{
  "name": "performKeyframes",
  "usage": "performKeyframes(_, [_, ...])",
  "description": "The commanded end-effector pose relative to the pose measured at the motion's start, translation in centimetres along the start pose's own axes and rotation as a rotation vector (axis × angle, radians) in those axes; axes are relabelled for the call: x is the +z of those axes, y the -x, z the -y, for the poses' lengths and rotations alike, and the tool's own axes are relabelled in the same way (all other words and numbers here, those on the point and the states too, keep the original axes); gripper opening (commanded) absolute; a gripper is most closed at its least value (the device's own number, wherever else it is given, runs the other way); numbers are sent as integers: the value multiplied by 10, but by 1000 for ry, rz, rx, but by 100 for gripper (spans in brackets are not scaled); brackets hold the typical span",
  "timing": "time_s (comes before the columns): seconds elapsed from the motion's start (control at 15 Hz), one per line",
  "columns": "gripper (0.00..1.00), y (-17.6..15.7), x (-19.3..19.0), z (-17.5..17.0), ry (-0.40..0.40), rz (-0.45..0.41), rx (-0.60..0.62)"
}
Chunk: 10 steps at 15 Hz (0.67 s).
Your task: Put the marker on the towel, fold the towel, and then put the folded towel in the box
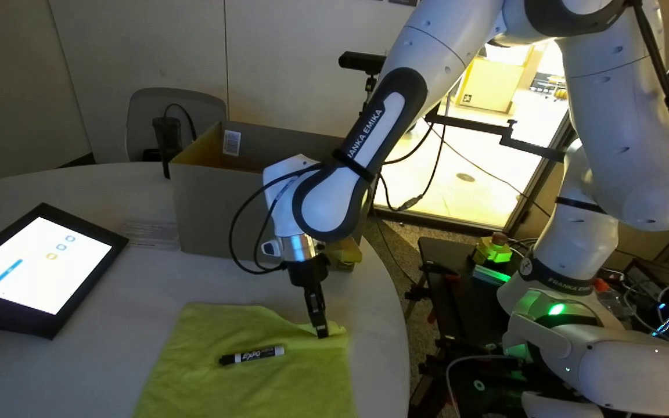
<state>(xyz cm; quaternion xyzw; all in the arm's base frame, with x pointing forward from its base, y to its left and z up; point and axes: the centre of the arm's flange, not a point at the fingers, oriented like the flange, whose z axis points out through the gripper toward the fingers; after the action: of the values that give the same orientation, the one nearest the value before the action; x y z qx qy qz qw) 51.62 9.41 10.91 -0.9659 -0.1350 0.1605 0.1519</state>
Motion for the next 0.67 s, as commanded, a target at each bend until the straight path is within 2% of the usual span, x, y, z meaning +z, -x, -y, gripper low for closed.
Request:
performKeyframes(0.0, [16,-27,-3,15,-30,45,-131])
performKeyframes(0.27, [12,-49,10,38,-49,97,-234])
performKeyframes(0.6, [13,-69,38,92,-3,131,-337])
